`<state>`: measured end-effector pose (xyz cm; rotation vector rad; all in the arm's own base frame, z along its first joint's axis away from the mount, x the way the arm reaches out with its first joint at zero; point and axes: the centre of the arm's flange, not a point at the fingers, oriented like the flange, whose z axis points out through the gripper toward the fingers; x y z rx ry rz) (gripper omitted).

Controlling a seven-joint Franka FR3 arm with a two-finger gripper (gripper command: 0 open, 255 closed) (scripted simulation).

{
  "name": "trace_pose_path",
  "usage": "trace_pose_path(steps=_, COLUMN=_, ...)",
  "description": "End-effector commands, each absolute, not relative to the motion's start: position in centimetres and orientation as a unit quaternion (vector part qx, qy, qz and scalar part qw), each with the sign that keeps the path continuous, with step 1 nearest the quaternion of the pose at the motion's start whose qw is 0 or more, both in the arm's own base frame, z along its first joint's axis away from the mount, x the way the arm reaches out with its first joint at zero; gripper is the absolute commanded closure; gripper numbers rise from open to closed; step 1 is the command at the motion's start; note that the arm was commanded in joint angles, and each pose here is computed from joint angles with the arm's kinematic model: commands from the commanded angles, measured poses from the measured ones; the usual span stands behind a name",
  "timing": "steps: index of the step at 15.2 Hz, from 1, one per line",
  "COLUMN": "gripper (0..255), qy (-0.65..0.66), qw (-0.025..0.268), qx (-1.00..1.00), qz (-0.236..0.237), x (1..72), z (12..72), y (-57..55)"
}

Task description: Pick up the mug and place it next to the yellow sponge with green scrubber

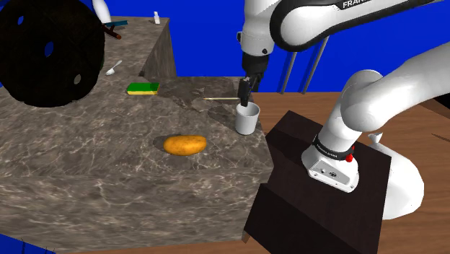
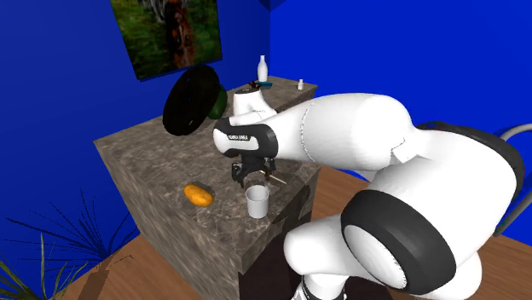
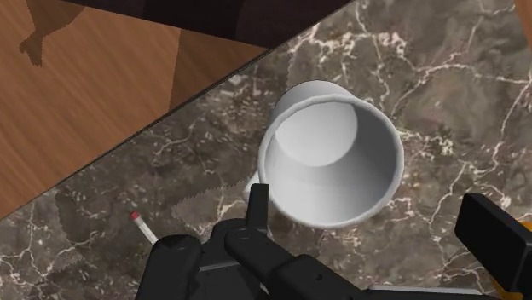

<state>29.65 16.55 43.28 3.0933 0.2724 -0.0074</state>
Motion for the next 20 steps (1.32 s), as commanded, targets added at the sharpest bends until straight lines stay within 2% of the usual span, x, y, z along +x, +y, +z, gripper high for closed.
trace_pose_path(steps=1, gripper=0, qy=0.092, qw=0.026, qx=0.995, qz=-0.003, x=29.5, z=41.1, y=18.4)
trace_pose_path(steps=3, gripper=0, qy=0.097, qw=0.033, qx=0.995, qz=-0.004, x=29.4, z=38.9, y=20.1)
trace_pose_path(steps=11, gripper=0, qy=0.097, qw=0.034, qx=0.995, qz=-0.004, x=29.4, z=34.8, y=20.0)
trace_pose_path(steps=19, gripper=0, qy=0.097, qw=0.034, qx=0.995, qz=-0.004, x=29.4, z=34.8, y=20.0)
trace_pose_path(steps=20, gripper=255, qy=0.097, qw=0.034, qx=0.995, qz=-0.004, x=29.4, z=34.8, y=20.0)
